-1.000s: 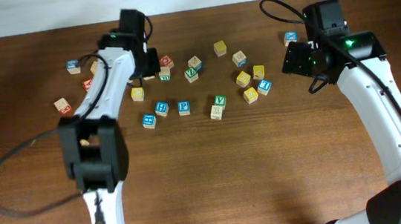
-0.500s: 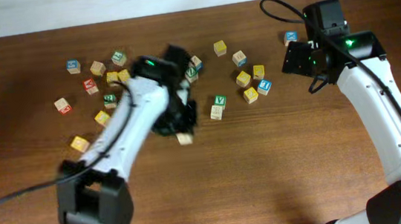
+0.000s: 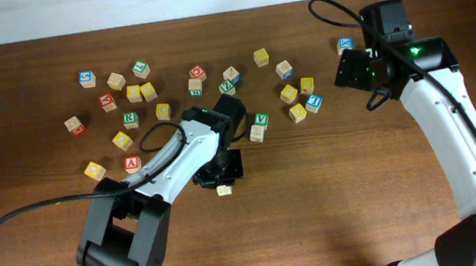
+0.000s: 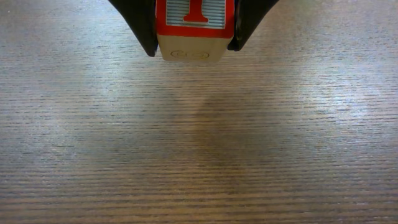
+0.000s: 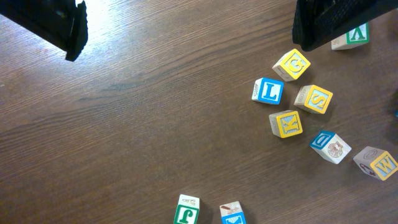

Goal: Spell out ICRA
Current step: 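Carry the red I block down to the open table area and release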

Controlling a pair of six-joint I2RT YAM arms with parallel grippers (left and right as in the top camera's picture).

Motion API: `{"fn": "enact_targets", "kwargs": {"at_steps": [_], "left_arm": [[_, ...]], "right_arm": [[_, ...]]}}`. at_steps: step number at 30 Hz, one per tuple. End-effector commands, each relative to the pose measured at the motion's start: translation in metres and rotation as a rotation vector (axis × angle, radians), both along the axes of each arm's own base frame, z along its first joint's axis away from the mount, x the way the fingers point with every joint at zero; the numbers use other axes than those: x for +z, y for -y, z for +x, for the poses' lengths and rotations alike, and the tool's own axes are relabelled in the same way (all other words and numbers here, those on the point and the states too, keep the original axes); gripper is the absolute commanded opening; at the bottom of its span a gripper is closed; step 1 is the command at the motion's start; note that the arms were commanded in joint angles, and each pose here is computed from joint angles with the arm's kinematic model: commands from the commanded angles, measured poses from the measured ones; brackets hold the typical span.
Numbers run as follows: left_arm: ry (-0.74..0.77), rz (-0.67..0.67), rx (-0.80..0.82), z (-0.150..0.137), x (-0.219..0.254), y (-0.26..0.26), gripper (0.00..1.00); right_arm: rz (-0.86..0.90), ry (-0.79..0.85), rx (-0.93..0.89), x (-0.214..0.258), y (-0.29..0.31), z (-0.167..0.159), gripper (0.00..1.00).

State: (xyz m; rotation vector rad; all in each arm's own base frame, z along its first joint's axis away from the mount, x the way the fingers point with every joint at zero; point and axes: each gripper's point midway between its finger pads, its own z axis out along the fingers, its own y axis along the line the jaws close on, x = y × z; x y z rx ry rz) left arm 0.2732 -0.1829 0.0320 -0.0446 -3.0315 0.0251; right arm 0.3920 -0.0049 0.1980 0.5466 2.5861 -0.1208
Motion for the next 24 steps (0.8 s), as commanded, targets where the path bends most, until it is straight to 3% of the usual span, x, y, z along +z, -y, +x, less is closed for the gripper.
{"fn": "enact_targets", "kwargs": {"at_steps": [1,7,13,24], "left_arm": [[-0.008,0.024,0.010,-0.005,-0.005,-0.005,0.16],[0.051,0.102,0.042,0.005,-0.008,-0.018,0.19],[0.278,0.103,0.053,0.055,-0.006,-0.012,0.20],[0.277,0.124,0.053,0.046,-0.032,-0.021,0.21]], "right_arm": [[-0.012,0.010,-0.012,0.003,0.003,0.003,0.98],[-0.012,0.010,-0.012,0.003,0.003,0.003,0.98],[-0.012,0.010,-0.012,0.003,0.003,0.003,0.98],[-0.012,0.010,-0.012,0.003,0.003,0.003,0.99]]}}
